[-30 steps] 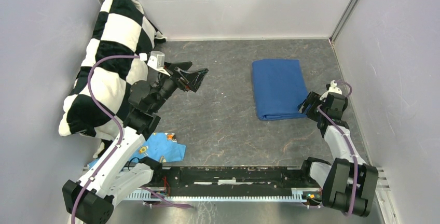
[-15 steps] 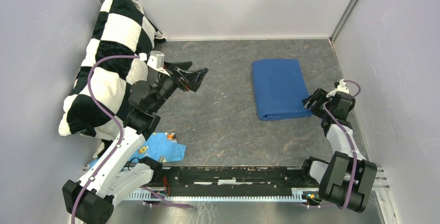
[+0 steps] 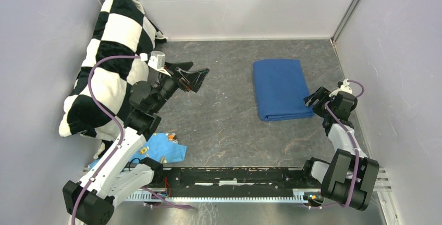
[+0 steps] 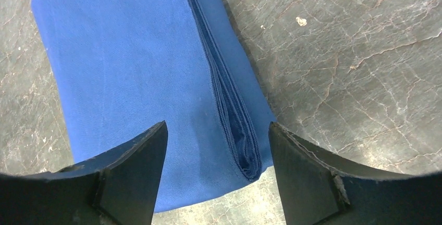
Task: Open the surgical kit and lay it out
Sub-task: Open the surgical kit at the center of the board.
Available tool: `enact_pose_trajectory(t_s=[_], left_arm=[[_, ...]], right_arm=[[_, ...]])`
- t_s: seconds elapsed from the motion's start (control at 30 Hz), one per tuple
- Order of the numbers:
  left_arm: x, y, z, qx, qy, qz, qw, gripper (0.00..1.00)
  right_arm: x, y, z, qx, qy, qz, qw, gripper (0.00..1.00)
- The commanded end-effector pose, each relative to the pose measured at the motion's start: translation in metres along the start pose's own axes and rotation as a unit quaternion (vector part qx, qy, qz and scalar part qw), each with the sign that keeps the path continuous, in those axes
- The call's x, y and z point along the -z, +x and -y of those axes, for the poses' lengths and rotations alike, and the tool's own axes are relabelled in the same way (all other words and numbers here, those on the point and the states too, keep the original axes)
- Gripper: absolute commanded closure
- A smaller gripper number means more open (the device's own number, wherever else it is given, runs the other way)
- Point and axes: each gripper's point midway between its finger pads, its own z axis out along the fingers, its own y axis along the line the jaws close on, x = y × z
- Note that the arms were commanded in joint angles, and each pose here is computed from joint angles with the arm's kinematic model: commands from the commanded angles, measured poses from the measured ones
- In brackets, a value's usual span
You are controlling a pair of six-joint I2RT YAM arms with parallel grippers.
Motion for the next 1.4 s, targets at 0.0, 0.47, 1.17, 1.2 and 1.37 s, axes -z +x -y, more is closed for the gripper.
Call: enact_pose_trajectory(t_s=[0.0,0.47,1.17,1.2,1.37], left_arm=[[-0.001,-0.011,0.01,0.01,0.02,0.019,1.0,0.0],[-0.002,-0.009,0.01,0.01,0.02,0.017,1.0,0.0],[-0.002,-0.009,0.011,0.012,0.022,0.017,1.0,0.0],[-0.002,-0.009,0.011,0.012,0.022,0.017,1.0,0.0],[-0.001,-0.01,0.011,0.012,0.022,0.018,1.0,0.0]], right_arm=[[0.001,-0.005,-0.003,0.008,-0.012,0.016,1.0,0.25],[-0.005,0.012,0.0,-0.03,-0.011,-0.011,0.999,0.23],[0.002,0.009,0.001,-0.02,-0.012,0.006,1.0,0.19],[0.002,0.01,-0.003,-0.021,-0.024,0.005,0.999,0.2],[-0.003,0.014,-0.009,-0.04,-0.042,-0.006,0.998,0.26]])
